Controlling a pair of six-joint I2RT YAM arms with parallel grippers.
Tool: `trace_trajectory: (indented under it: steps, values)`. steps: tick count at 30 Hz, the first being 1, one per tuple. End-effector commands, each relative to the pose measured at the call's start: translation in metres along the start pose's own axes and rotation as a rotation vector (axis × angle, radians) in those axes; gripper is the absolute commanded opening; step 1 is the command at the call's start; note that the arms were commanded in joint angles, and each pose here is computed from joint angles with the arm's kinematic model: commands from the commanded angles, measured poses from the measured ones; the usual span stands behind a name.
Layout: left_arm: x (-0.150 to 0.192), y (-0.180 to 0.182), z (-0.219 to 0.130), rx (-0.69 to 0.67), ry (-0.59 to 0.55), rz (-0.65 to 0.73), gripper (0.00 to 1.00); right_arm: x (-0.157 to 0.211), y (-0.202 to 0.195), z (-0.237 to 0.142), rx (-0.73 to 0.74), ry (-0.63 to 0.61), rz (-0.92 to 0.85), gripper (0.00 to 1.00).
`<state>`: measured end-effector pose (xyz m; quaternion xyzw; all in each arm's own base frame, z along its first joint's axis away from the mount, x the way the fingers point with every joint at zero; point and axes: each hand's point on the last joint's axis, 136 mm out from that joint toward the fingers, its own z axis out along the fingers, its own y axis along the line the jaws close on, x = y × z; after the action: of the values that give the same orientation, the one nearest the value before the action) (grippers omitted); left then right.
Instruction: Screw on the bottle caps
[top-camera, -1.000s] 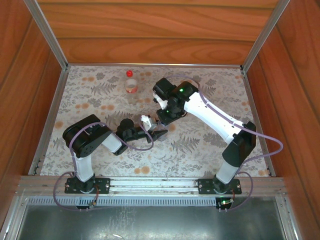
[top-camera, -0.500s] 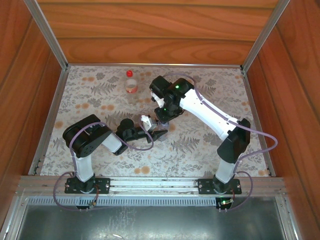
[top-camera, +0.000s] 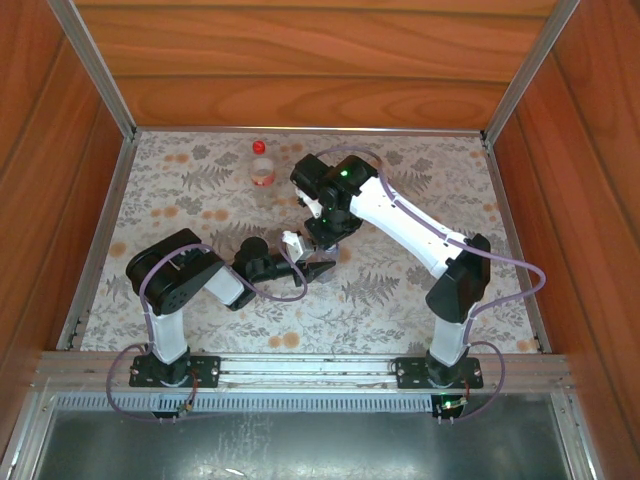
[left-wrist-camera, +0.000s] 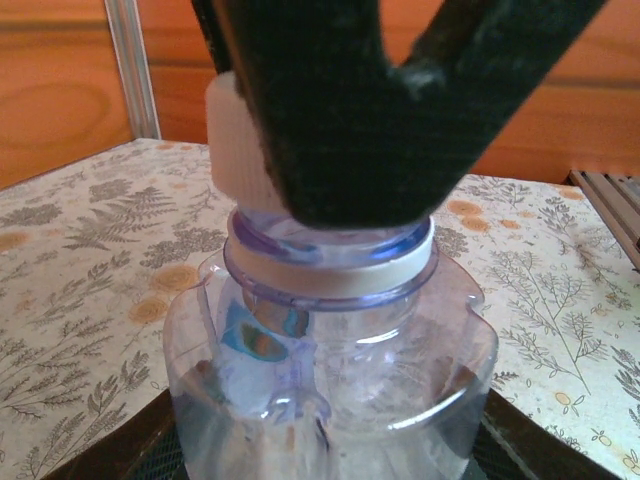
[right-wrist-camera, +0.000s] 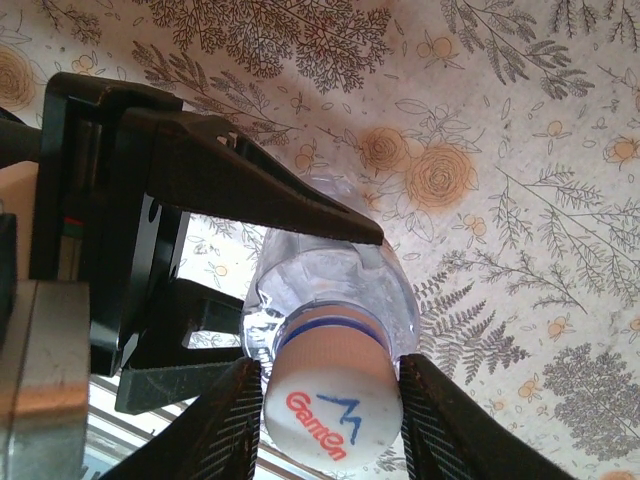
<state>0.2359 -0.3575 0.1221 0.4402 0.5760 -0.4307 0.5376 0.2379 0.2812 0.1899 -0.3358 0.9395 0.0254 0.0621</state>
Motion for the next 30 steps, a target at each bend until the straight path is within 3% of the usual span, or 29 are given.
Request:
trace_trajectory:
  steps: [1, 4, 12, 19, 30]
  values:
    - [0.006, -0.006, 0.004, 0.031, 0.012, 0.006, 0.53, -0.001, 0.007, -0.006, -0.013, -0.005, -0.018, 0.42]
    - [0.005, -0.006, 0.004, 0.03, 0.011, 0.006, 0.53, -0.001, 0.007, -0.007, -0.01, -0.01, -0.016, 0.44]
    - [0.007, -0.006, 0.003, 0.024, 0.017, 0.008, 0.54, -0.001, 0.007, -0.024, -0.026, -0.083, 0.011, 0.61]
    - [0.008, -0.005, 0.001, 0.017, 0.019, 0.007, 0.53, 0.002, 0.002, -0.03, -0.017, -0.13, 0.042, 0.56]
    - [0.008, -0.006, 0.001, 0.019, 0.019, 0.005, 0.53, 0.005, 0.002, -0.013, -0.006, -0.08, 0.027, 0.55]
